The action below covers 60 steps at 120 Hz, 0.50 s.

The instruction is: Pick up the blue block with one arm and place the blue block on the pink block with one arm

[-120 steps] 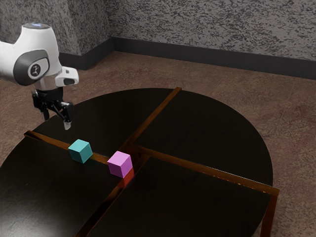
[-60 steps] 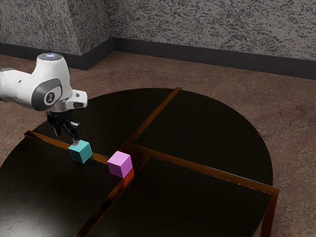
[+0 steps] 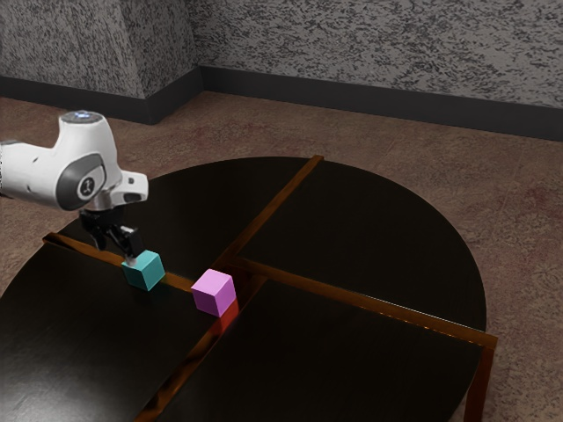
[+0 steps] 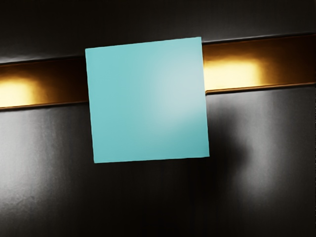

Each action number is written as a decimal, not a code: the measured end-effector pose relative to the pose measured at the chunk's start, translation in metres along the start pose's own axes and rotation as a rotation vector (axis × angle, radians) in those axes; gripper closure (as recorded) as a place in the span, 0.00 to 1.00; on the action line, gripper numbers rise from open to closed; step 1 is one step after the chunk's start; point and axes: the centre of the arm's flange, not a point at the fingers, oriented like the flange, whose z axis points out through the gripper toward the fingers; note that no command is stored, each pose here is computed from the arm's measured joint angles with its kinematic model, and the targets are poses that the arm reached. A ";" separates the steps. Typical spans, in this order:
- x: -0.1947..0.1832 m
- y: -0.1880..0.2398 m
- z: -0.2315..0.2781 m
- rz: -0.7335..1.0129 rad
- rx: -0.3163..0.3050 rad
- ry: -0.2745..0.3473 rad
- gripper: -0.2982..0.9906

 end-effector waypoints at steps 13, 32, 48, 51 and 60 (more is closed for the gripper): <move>0.006 0.006 0.005 0.014 -0.006 0.009 0.23; 0.024 0.002 0.009 0.020 -0.002 0.024 0.23; 0.032 -0.001 0.018 0.014 -0.013 0.022 0.23; 0.032 -0.001 0.021 0.012 -0.016 0.019 0.23; 0.033 -0.002 0.028 0.006 -0.025 0.011 0.23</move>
